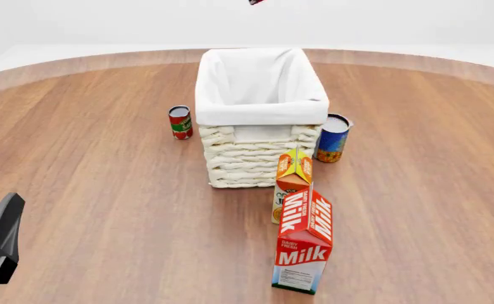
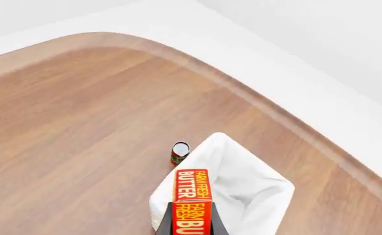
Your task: Pick up the butter and put it in the basket.
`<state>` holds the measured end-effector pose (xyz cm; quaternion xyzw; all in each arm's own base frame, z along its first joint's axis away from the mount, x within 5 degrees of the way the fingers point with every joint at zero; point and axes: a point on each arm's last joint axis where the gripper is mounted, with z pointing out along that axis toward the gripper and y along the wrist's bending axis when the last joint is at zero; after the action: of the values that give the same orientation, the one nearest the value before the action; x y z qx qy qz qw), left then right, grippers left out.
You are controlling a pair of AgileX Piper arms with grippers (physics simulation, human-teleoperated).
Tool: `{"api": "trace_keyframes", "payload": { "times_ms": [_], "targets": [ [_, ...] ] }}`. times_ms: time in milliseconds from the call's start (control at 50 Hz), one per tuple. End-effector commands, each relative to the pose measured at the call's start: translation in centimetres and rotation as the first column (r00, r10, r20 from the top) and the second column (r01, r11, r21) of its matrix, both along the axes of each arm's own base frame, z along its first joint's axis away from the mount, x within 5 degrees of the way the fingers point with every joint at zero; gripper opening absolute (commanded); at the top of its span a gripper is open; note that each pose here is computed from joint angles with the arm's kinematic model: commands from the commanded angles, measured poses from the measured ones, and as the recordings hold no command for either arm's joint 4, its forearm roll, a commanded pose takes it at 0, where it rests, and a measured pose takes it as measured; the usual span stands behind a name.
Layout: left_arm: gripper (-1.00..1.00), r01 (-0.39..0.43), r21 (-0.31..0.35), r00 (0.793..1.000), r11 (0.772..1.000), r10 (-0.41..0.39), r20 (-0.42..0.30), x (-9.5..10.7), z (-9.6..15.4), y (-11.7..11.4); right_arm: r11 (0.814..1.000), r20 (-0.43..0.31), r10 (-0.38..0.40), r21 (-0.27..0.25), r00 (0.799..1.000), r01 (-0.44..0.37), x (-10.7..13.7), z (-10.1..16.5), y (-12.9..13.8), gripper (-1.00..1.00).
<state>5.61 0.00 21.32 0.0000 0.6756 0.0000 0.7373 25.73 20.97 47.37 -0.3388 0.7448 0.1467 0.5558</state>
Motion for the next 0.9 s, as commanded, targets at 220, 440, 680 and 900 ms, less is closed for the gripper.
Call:
{"api": "trace_keyframes", "payload": {
  "times_ms": [220, 440, 680, 900],
  "targets": [
    [1.00, 0.000, 0.000, 1.000, 1.000, 0.000, 0.000, 0.0, 0.0, 0.0, 0.997, -0.185, -0.075, -0.044, 0.980, 0.068, 5.2, -3.1, 2.7, -1.00],
    [1.00, 0.000, 0.000, 1.000, 1.000, 0.000, 0.000, 0.0, 0.0, 0.0, 0.995, -0.209, -0.093, -0.045, 0.973, 0.085, 6.0, -4.2, 2.9, -1.00],
    [1.00, 0.000, 0.000, 1.000, 1.000, 0.000, 0.000, 0.0, 0.0, 0.0, 0.994, -0.214, -0.107, -0.035, 0.971, 0.102, 6.9, -5.0, 3.0, -1.00],
    [1.00, 0.000, 0.000, 1.000, 1.000, 0.000, 0.000, 0.0, 0.0, 0.0, 0.992, -0.214, -0.127, -0.017, 0.969, 0.126, 8.1, -5.7, 3.0, -1.00]
  ]
}}
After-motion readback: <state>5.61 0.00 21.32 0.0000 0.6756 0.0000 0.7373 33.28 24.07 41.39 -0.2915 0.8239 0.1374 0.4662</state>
